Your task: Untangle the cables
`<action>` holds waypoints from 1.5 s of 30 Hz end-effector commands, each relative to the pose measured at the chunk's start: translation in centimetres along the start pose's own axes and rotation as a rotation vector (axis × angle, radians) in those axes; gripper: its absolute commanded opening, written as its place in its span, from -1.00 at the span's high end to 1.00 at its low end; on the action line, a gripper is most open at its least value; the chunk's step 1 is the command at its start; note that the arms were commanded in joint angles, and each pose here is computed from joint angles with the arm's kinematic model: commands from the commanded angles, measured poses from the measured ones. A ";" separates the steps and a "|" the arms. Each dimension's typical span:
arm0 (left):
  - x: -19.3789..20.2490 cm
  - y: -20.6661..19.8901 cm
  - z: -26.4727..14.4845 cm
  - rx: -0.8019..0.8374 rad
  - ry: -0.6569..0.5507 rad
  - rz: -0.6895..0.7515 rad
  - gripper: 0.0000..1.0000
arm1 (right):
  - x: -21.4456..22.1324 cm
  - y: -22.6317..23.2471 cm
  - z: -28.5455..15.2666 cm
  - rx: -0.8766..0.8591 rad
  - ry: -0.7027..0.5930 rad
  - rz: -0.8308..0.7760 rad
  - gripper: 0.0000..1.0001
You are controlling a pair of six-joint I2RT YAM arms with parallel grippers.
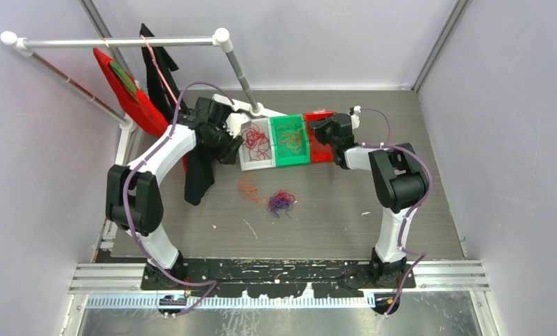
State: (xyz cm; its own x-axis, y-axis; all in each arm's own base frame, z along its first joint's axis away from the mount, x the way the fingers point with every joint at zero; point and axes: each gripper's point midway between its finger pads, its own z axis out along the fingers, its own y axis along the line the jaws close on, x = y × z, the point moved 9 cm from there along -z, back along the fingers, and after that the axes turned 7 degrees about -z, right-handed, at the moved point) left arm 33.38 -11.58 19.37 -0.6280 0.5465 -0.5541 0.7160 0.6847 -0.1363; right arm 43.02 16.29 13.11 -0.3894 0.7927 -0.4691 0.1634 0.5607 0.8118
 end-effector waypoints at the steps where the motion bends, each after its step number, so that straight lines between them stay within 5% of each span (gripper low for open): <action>1: -0.2 0.6 0.0 -0.034 -0.027 0.022 0.07 | -1.9 3.1 -1.0 -0.113 -0.064 -0.019 0.50; 10: -2.2 0.0 -1.8 0.017 -0.061 0.032 -0.14 | -1.7 4.6 -0.3 -0.130 -0.039 -0.101 0.62; 16: -1.3 -4.2 -3.9 0.258 -0.024 -0.056 -0.45 | -0.7 5.7 0.2 -0.132 -0.009 -0.194 0.67; 24: -0.8 -9.0 -7.1 0.464 -0.015 -0.024 -0.48 | 2.3 6.1 0.8 -0.099 0.067 -0.320 0.69; 32: -0.2 -11.3 -7.6 0.455 0.085 0.085 -0.46 | -1.0 7.9 -3.1 -0.022 -0.005 -0.485 -0.07; 37: -1.3 -11.3 -8.5 0.447 0.077 0.101 -0.44 | -4.0 6.3 -3.1 0.076 -0.017 -0.465 -0.25; 45: -1.3 -10.1 -8.4 0.326 0.073 0.167 -0.44 | -2.8 4.5 -0.1 0.043 0.103 -0.370 -0.47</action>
State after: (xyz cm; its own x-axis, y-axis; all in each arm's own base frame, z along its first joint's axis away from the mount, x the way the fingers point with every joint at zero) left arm 24.18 -15.77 27.60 -0.5521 0.6610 -0.5083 0.8319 0.3955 -0.3892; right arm 44.44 15.04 19.10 -0.4659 0.4966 -0.7324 0.0579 0.8430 0.5348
